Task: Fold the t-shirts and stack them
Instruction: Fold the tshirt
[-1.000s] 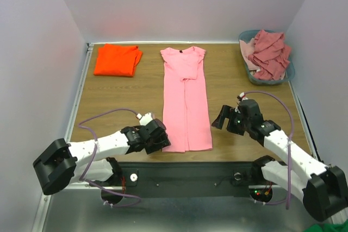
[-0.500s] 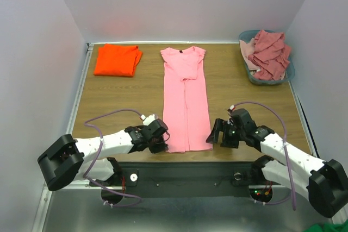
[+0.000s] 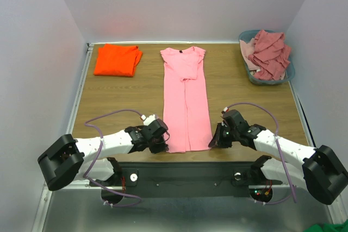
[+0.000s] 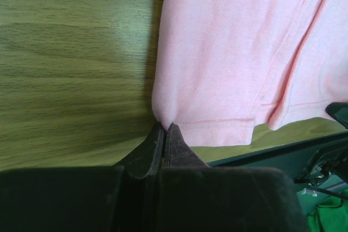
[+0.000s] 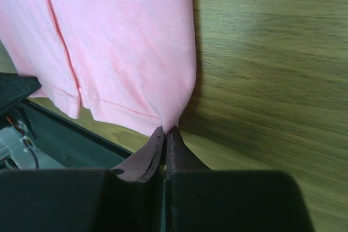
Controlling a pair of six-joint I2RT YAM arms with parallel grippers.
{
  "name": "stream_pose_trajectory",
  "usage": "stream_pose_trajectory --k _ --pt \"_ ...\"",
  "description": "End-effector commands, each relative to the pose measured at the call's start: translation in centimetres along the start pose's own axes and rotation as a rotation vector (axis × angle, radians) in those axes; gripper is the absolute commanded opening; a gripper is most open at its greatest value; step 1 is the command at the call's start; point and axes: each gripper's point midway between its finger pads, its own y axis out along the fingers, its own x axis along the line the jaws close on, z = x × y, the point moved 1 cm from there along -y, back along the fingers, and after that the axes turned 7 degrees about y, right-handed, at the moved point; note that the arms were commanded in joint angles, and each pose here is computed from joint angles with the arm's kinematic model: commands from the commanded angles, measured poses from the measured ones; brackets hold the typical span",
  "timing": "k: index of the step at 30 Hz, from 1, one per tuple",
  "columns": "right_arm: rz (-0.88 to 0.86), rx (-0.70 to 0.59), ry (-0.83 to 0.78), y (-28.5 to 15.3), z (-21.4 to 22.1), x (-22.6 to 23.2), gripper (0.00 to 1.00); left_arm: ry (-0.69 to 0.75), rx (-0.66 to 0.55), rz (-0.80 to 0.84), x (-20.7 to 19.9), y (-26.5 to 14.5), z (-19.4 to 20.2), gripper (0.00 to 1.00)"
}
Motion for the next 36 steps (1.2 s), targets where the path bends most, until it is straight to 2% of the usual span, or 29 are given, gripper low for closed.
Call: stream_pose_trajectory --k 1,6,12,14,18,22,25,32,36 --pt "-0.012 -0.051 -0.013 -0.4 -1.1 1.1 0.01 0.030 0.012 -0.027 0.5 -0.1 0.2 0.00" --pt "-0.037 -0.127 -0.078 -1.5 -3.4 3.3 0.00 0.066 -0.028 -0.016 -1.4 -0.4 -1.7 0.00" --pt "-0.011 -0.248 -0.117 -2.1 -7.1 5.7 0.00 0.085 -0.120 -0.001 -4.0 -0.9 -6.0 0.00" --pt "0.006 -0.287 -0.119 -2.2 -8.2 6.1 0.00 0.084 -0.167 -0.007 -4.7 -1.3 -8.2 0.00" --pt "0.089 -0.446 -0.138 -2.9 -12.7 7.4 0.00 0.075 -0.250 -0.025 -5.3 -1.8 -12.2 0.00" --pt "0.137 -0.520 -0.140 -2.4 -16.3 9.5 0.00 0.089 -0.331 -0.019 -6.7 -2.1 -16.8 0.00" --pt "0.177 -0.575 -0.133 -2.2 -18.4 10.0 0.00 0.087 -0.355 -0.070 -6.3 -1.1 -19.4 0.00" --pt "0.220 -0.650 -0.114 -1.4 -24.5 11.3 0.00 0.099 -0.400 -0.104 -7.0 0.4 -25.0 0.00" --pt "0.218 -0.657 -0.115 -1.2 -26.4 11.6 0.00 0.094 -0.417 -0.108 -7.0 0.9 -27.1 0.00"
